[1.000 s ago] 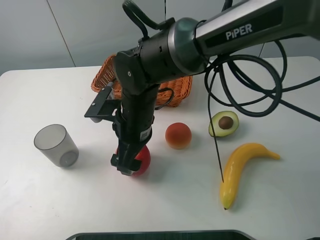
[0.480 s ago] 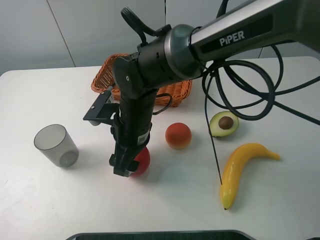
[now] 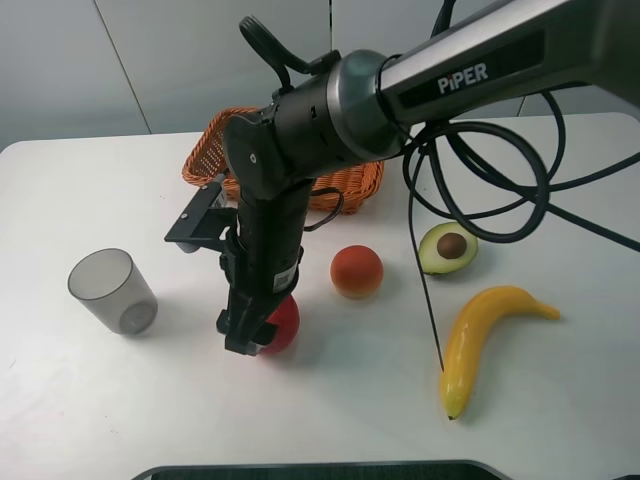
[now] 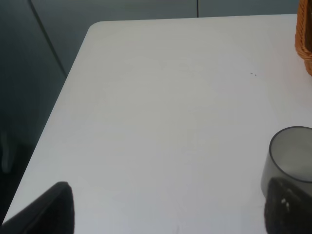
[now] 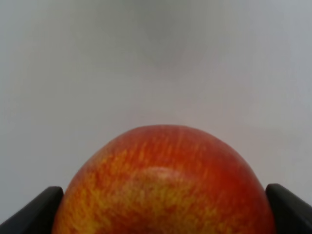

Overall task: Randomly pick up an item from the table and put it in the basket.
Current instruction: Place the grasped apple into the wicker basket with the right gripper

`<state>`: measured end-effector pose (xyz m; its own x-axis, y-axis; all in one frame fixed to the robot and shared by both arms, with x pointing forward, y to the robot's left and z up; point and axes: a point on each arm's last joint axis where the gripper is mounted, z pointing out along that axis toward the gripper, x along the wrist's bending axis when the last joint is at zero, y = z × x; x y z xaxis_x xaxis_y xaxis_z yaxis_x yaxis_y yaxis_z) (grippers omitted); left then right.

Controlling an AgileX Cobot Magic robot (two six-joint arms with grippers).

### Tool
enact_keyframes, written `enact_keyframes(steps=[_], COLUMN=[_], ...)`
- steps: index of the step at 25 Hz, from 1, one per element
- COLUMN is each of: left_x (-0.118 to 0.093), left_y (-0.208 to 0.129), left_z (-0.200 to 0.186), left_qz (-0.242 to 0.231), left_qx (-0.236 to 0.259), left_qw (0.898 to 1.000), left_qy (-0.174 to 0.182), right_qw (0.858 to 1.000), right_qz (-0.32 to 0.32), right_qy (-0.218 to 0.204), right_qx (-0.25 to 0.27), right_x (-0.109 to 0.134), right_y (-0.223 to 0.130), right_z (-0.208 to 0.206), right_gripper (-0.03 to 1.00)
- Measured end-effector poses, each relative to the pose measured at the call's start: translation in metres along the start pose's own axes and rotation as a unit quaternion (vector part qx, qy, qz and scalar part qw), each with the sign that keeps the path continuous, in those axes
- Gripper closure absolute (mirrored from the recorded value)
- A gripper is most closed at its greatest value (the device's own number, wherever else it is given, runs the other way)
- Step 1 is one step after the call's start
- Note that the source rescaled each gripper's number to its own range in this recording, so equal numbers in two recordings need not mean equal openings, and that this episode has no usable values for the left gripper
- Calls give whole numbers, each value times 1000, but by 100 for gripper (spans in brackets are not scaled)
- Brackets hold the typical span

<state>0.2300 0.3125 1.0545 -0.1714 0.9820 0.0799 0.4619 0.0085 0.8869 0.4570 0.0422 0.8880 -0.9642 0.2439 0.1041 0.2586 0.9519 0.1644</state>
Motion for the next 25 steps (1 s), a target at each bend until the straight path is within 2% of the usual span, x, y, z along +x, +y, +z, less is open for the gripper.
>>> enact_keyframes(steps=[7,12,19,25], left_x=[0,0,0,0], left_y=[0,0,0,0], left_z=[0,0,0,0], left_qz=[0,0,0,0], left_qx=[0,0,0,0], left_qw=[1000,1000,1000,1000], left_qy=[0,0,0,0], right_qw=[1000,999,983,952], right_qz=[-1,13,116,179], right_qy=[-1,-12,-46,-112], right_qx=[-4,-49,-134,-223], right_x=[0,-6,-53,-109], right_y=[2,17,27,17], right_z=[-3,-44,-105,-126], right_gripper=[95,95,95,95])
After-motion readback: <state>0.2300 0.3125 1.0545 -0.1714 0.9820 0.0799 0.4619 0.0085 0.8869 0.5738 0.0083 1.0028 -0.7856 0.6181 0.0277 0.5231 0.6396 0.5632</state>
